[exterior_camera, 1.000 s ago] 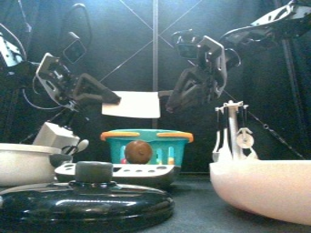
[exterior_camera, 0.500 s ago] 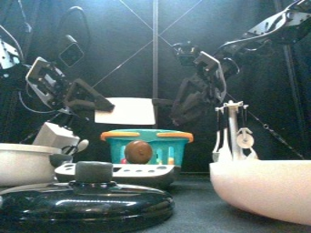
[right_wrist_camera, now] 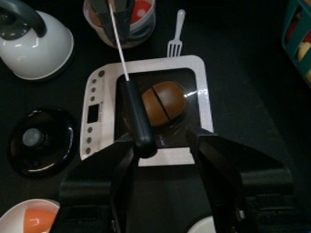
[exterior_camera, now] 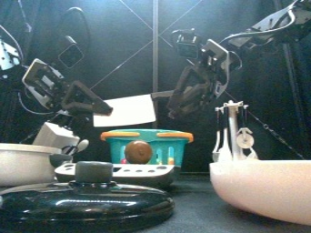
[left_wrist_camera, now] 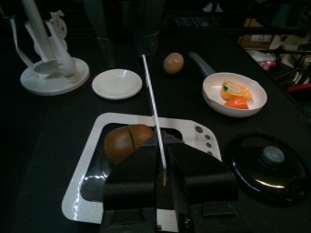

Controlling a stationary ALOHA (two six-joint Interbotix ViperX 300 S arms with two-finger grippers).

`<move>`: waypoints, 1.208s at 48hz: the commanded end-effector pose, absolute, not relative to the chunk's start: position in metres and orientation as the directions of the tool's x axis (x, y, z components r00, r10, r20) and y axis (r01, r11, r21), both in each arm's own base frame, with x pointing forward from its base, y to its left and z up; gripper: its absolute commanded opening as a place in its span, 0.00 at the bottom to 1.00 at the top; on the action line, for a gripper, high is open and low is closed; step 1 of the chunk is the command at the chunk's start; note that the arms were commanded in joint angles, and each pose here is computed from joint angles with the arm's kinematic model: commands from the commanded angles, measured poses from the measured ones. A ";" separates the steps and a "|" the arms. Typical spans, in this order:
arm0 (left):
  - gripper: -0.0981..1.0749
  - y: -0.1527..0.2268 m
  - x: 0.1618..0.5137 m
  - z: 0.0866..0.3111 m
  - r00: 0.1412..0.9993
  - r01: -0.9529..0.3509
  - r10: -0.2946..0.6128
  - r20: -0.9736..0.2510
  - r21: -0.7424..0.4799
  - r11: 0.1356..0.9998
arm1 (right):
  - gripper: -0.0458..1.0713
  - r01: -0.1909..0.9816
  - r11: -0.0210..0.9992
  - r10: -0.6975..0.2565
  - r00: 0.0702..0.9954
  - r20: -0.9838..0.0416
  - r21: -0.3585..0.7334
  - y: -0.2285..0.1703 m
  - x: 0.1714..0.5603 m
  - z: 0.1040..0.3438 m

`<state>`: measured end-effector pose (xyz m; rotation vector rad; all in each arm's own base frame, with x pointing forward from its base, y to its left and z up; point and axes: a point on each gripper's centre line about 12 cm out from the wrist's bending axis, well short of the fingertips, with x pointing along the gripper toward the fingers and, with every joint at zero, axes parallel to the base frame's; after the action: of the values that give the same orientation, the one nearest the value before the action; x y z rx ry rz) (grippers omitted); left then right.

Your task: Adjust grip on cleaver

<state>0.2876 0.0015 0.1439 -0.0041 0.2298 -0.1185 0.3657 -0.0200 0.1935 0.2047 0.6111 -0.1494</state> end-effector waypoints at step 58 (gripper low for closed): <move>0.47 0.020 0.294 0.151 0.978 0.058 -0.059 -0.198 -0.009 0.998 | 0.70 0.135 0.981 -0.042 0.852 -0.522 0.142 -0.019 0.378 0.213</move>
<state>0.2887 0.0188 0.1449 -0.0067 0.2267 -0.0613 0.3736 -0.0178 0.1988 0.1748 0.5854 -0.0950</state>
